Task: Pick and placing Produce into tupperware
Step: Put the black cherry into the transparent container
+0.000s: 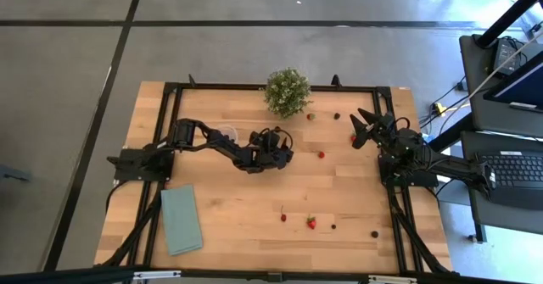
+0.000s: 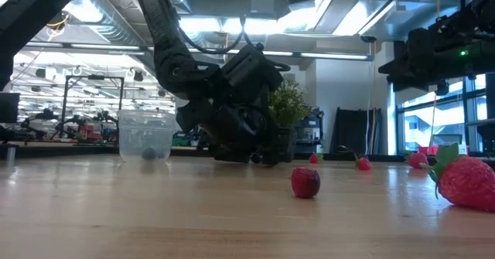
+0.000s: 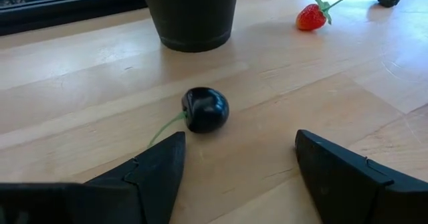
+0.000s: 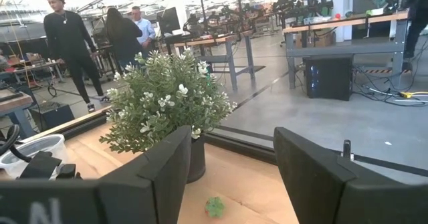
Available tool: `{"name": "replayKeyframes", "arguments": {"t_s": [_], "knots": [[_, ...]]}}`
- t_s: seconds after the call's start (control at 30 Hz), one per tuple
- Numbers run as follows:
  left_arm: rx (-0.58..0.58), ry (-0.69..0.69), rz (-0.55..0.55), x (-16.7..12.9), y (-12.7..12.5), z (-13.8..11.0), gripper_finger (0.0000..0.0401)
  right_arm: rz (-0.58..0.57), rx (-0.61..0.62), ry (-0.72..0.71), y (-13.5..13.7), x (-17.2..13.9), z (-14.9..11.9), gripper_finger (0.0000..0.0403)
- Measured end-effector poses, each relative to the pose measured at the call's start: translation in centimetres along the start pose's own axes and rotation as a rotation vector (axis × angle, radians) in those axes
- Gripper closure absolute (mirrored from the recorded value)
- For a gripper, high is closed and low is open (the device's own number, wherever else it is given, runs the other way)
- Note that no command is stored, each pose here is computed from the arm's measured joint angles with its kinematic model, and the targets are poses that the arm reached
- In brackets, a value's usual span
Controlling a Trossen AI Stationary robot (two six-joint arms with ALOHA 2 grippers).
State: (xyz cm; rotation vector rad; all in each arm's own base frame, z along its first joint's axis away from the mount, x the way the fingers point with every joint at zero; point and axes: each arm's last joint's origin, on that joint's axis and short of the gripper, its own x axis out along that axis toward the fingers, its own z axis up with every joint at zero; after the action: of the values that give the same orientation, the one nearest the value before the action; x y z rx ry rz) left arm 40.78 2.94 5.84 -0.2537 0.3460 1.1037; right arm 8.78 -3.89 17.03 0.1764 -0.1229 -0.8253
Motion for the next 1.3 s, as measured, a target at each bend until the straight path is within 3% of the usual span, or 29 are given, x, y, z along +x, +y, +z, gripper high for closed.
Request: {"name": "replayKeyframes", "arguments": {"t_s": [0.33, 0.83, 1.3], "knots": [[0.05, -0.02, 0.033, 0.1, 0.2, 0.1, 0.0126, 0.0, -0.003, 0.0, 0.0, 0.0, 0.0, 0.0186], [0.04, -0.025, 0.072, 1.2, 0.9, 0.6, 0.0126, 0.0, -0.004, 0.0, 0.0, 0.0, 0.0, 0.0186], [0.009, 0.015, 0.042, 2.3, 1.5, 1.1, 0.0126, 0.0, -0.004, 0.0, 0.0, 0.0, 0.0, 0.0186]]}}
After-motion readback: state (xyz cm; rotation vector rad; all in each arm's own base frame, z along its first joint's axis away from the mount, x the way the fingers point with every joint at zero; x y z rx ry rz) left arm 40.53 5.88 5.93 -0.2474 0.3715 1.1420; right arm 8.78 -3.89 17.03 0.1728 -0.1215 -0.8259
